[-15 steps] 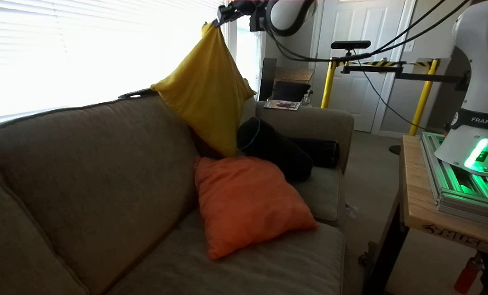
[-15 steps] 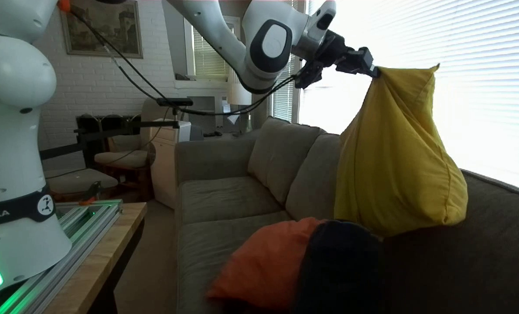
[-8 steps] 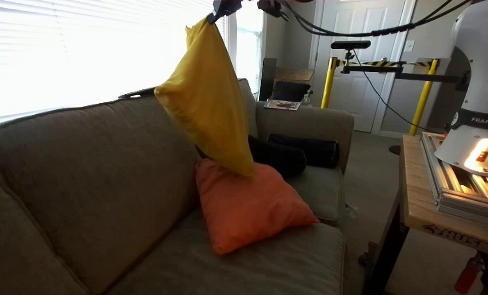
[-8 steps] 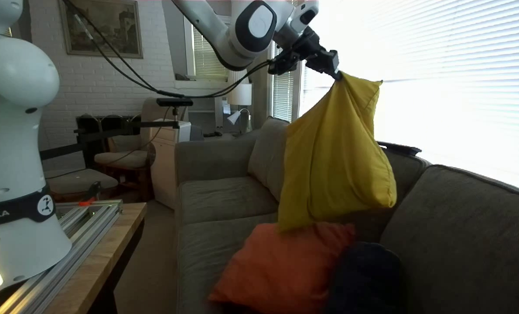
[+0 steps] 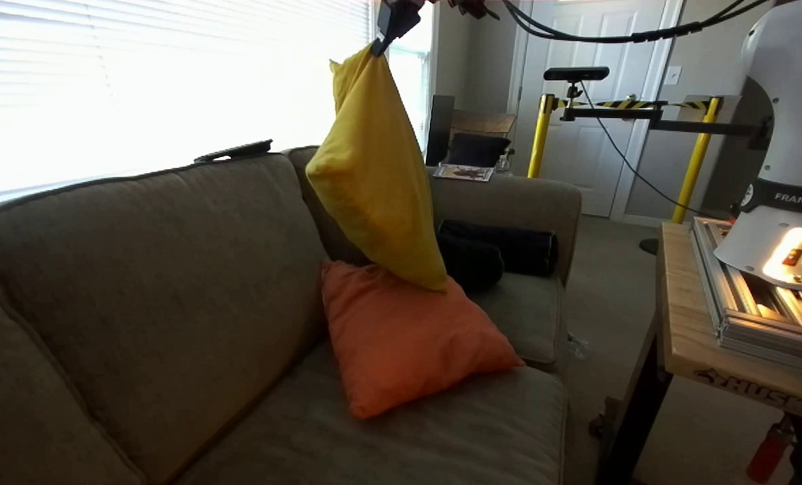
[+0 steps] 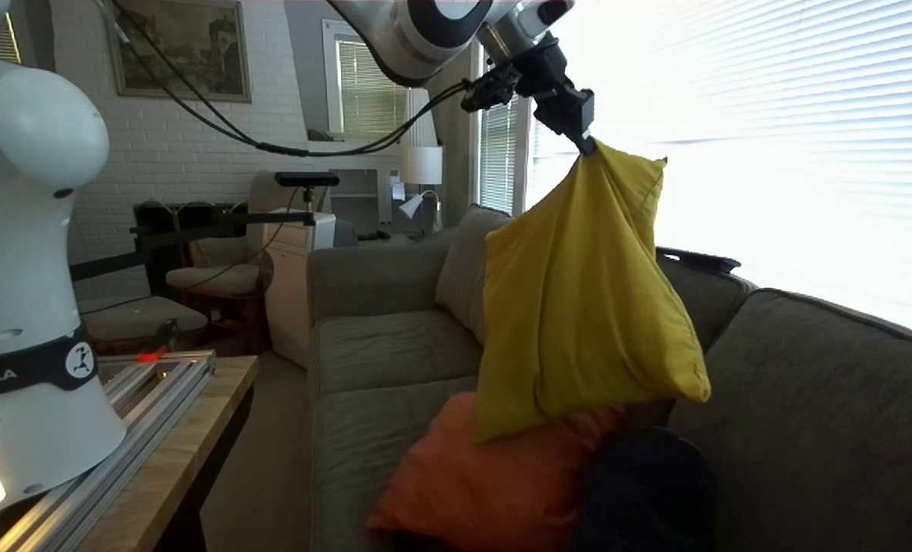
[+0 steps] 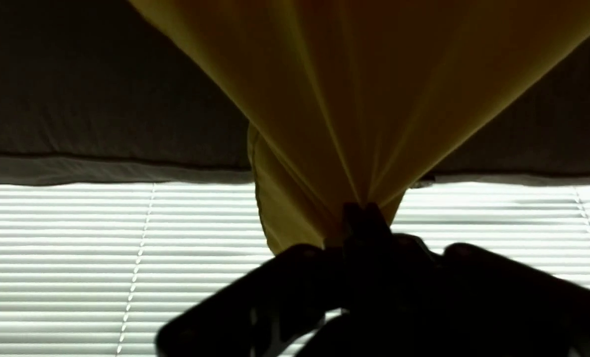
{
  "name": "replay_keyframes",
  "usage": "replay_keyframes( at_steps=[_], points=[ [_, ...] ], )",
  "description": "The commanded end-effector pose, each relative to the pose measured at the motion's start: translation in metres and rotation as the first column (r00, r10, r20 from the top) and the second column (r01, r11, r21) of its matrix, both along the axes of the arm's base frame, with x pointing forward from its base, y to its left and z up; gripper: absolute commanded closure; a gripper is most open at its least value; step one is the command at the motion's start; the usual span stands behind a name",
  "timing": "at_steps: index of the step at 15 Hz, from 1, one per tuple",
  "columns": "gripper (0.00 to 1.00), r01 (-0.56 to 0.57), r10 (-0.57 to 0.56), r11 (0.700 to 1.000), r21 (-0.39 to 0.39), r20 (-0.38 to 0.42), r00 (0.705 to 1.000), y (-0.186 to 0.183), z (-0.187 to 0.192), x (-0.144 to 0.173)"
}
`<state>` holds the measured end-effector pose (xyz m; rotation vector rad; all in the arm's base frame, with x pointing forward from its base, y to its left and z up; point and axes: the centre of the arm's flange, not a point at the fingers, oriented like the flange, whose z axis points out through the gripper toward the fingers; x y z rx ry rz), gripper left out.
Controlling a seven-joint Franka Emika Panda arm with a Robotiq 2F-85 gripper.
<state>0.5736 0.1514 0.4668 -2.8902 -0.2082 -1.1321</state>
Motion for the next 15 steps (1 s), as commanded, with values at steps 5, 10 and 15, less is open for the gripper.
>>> replay_keyframes(
  at_steps=[5, 10, 15],
  points=[
    [1.00, -0.011, -0.006, 0.998, -0.063, -0.264, 0.965, -0.006, -0.021, -0.013],
    [1.00, -0.107, 0.108, 0.994, 0.017, -0.282, 0.953, 0.010, -0.010, -0.055],
    [1.00, -0.185, 0.210, 0.975, 0.126, -0.222, 0.952, 0.015, 0.005, -0.102]
  ],
)
